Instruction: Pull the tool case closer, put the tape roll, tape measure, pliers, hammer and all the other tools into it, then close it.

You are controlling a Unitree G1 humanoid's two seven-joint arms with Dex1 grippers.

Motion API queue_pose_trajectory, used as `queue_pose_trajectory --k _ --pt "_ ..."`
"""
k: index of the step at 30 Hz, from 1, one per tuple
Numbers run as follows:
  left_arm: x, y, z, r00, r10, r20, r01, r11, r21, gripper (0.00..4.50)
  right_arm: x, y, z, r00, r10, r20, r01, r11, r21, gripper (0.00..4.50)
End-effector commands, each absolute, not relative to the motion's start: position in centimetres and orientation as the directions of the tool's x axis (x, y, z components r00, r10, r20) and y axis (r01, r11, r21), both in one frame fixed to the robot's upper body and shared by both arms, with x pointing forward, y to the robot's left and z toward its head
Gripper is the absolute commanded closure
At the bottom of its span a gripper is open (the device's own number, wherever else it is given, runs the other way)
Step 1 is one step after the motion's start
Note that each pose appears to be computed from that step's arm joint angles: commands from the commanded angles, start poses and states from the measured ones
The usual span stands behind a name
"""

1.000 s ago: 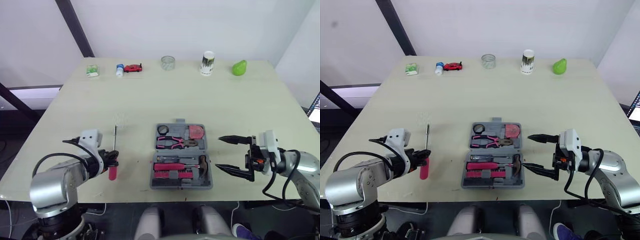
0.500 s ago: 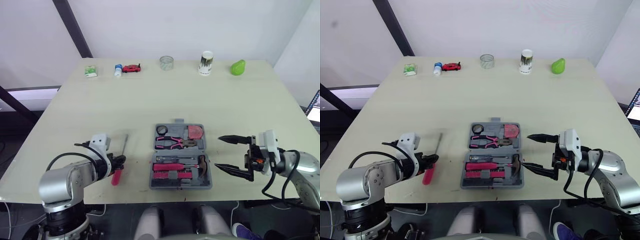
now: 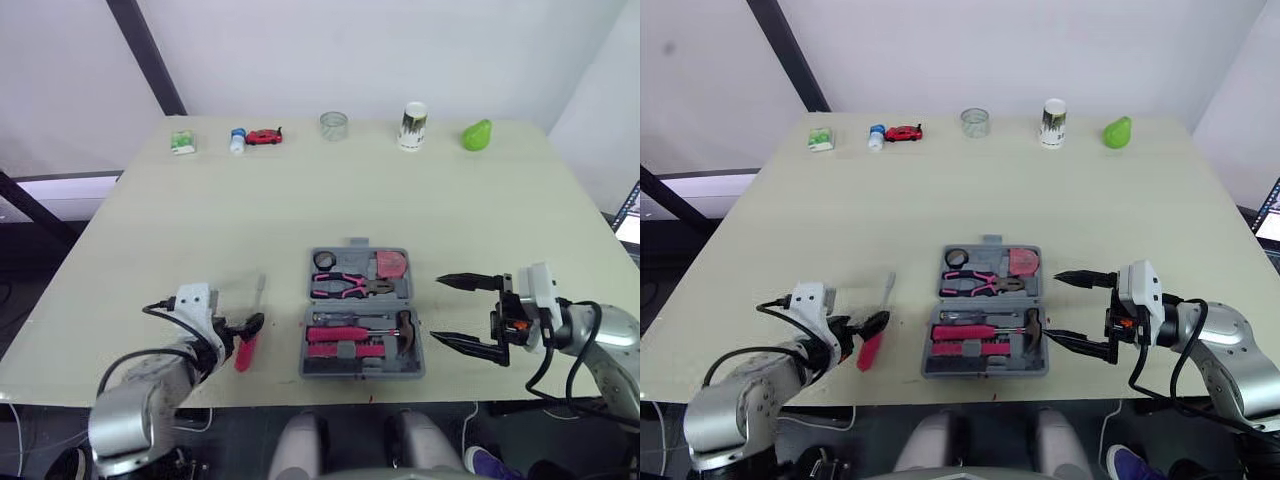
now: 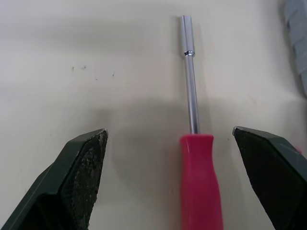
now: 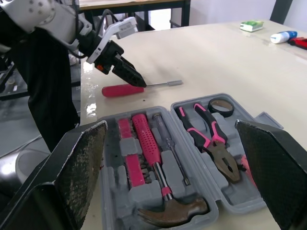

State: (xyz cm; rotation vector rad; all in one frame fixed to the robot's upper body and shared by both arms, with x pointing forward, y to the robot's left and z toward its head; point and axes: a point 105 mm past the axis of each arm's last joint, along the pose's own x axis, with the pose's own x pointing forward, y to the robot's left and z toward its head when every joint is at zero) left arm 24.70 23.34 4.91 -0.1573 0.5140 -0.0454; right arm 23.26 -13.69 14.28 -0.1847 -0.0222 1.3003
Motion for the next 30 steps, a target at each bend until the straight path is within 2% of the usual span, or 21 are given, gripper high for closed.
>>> queue_pose_trajectory --k 1,4,14,17,18,21,22,23,24,30 --pt "24.6 22.5 6.1 0.923 -0.095 -0.373 0.063 0.993 -0.098 0.05 23.0 -13.8 15.5 0.268 0.961 -0.064 -0.948 0.251 -0.196 0.00" --pt "23.7 21.6 4.7 0.926 -0.124 -0.357 0.106 0.992 -0.068 0.05 23.1 -13.7 15.6 0.262 0.963 -0.067 -0.949 0.244 -0.201 0.00" --pt "23.8 22.2 3.0 0.946 -0.058 -0.320 0.049 0.998 -0.036 0.05 23.1 -13.6 15.7 0.259 0.964 -0.062 -0.949 0.242 -0.202 0.00" --pt "23.7 22.4 2.3 0.941 -0.032 -0.336 0.016 0.999 -0.050 0.90 23.1 -13.6 15.7 0.261 0.963 -0.063 -0.949 0.244 -0.202 0.00" --pt "23.7 22.2 2.1 0.939 -0.033 -0.341 0.015 0.998 -0.056 1.45 23.1 -13.6 15.7 0.262 0.963 -0.063 -0.948 0.245 -0.203 0.00" --pt "23.7 22.5 1.8 0.935 -0.005 -0.355 -0.015 0.998 -0.054 2.76 23.1 -13.6 15.8 0.264 0.963 -0.061 -0.947 0.247 -0.204 0.00" --pt "23.8 22.6 1.8 0.935 -0.004 -0.355 -0.015 0.998 -0.053 3.35 23.1 -13.6 15.8 0.264 0.963 -0.060 -0.947 0.247 -0.204 0.00" --pt "23.9 22.5 1.8 0.935 -0.008 -0.354 -0.010 0.999 -0.050 3.69 23.1 -13.6 15.8 0.264 0.963 -0.059 -0.947 0.247 -0.204 0.00" --pt "24.0 22.5 1.8 0.936 -0.012 -0.352 -0.006 0.999 -0.049 3.91 23.0 -13.6 15.8 0.264 0.963 -0.059 -0.947 0.247 -0.204 0.00" --pt "24.2 22.4 2.0 0.937 -0.016 -0.350 0.004 0.999 -0.034 3.91 23.0 -13.5 15.7 0.266 0.962 -0.058 -0.947 0.250 -0.204 0.00"
